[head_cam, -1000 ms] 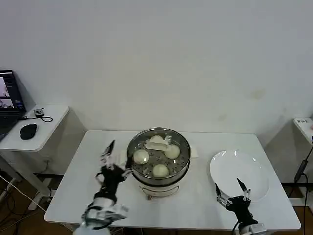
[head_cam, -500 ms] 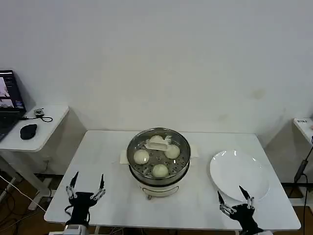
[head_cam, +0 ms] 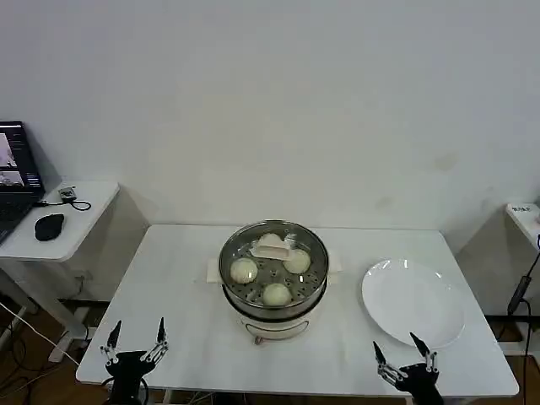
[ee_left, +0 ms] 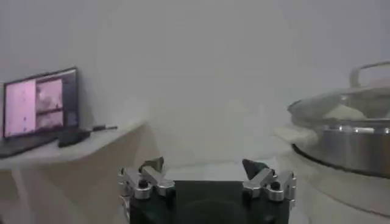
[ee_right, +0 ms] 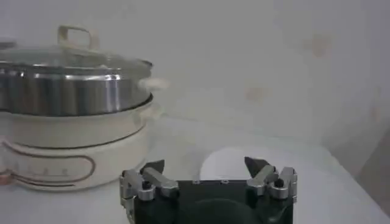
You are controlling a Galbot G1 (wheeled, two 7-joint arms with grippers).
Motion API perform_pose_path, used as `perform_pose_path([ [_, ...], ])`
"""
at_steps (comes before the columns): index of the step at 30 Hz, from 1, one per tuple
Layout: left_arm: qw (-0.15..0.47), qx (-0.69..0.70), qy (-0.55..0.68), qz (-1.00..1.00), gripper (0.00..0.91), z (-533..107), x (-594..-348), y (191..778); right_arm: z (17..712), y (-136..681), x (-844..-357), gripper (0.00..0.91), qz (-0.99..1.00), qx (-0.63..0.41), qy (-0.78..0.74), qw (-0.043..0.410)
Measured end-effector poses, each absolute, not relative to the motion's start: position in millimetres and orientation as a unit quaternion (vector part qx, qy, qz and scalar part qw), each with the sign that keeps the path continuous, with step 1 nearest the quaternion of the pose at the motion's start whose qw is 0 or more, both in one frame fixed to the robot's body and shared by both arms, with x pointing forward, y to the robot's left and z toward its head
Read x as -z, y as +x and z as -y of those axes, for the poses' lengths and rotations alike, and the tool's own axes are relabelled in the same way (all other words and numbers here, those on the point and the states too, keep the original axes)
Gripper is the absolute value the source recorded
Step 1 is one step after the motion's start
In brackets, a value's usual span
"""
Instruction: Take steamed baozi put them in steamer then cover it.
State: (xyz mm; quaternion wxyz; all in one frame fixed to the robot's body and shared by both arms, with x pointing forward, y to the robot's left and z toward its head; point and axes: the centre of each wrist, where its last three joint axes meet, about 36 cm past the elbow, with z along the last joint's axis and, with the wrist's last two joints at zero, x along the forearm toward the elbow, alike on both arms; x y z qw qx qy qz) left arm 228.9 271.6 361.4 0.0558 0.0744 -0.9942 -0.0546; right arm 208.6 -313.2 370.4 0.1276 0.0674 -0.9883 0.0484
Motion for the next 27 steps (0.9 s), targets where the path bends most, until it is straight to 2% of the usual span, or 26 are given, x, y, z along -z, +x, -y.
perform_pose_path([
  [27,0.076,0.034,0.056,0.995,0.907,-267.5,-356.4,211.1,303.9,199.6,-370.8,0.907,0.985,-0.029,0.071,0.153],
])
